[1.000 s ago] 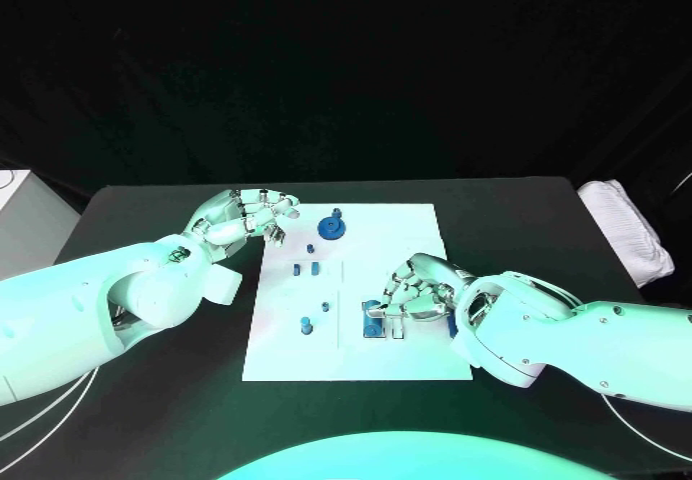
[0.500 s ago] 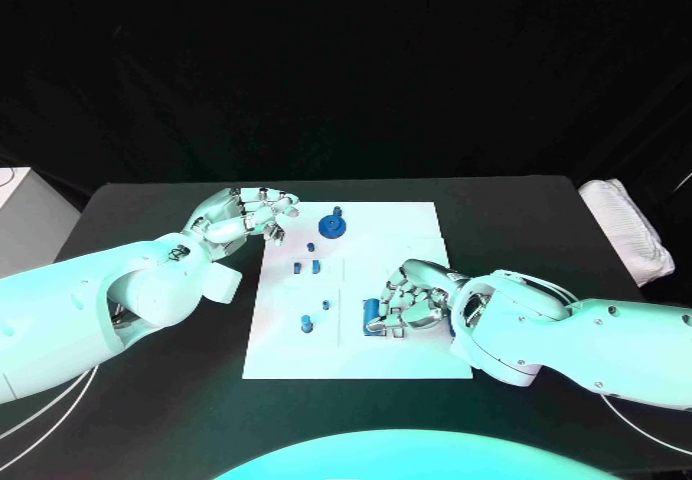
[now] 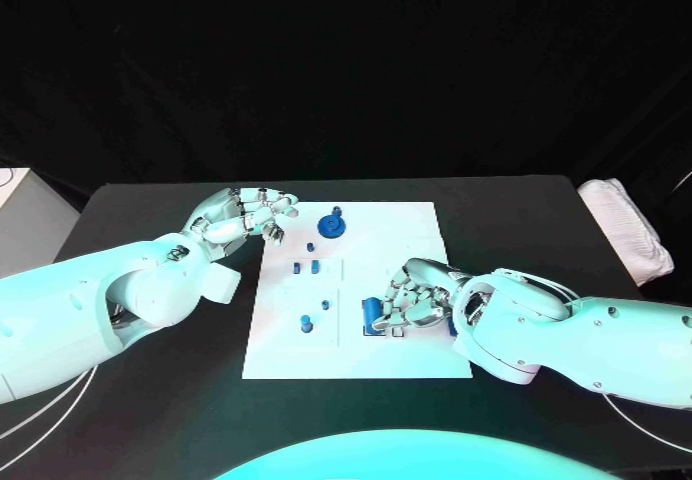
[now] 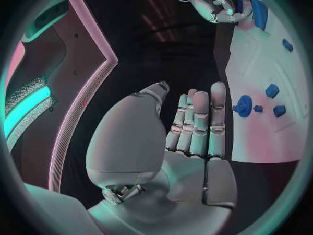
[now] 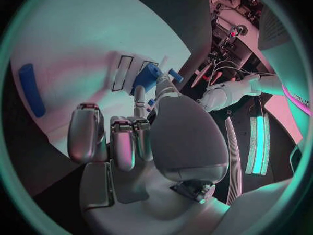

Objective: Assemble the parts on the task board

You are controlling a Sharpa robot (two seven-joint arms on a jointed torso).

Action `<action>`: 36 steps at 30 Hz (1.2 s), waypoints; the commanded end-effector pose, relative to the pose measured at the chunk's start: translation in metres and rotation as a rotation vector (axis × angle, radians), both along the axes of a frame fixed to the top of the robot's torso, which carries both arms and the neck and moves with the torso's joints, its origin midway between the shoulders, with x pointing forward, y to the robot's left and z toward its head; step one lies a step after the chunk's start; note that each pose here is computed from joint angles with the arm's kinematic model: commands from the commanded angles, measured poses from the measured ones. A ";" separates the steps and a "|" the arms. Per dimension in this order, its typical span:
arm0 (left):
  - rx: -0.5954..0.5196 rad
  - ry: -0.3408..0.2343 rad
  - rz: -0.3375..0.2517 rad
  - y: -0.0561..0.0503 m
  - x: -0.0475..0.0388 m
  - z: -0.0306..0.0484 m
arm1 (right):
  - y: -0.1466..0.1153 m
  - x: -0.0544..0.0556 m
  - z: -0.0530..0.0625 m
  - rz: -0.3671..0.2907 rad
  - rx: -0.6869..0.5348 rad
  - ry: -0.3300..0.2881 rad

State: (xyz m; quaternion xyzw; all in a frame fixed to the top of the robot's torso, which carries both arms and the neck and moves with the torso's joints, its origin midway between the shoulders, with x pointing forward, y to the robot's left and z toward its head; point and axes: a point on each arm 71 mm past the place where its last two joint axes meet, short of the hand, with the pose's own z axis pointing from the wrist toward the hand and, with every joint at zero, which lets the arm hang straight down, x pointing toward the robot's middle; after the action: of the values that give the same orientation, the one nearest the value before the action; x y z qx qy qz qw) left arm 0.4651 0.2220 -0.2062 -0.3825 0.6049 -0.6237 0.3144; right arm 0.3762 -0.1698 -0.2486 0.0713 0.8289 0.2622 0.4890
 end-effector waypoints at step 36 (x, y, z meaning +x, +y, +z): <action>-0.010 0.001 -0.020 -0.002 -0.0005 0.0004 | -0.001 0.002 -0.008 0.001 -0.029 0.033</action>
State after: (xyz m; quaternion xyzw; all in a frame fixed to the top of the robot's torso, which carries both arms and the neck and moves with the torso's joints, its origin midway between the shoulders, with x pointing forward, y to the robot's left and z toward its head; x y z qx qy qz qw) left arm 0.4653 0.2224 -0.2065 -0.3824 0.6063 -0.6230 0.3131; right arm 0.3781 -0.1708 -0.2560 0.0718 0.8415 0.2537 0.4715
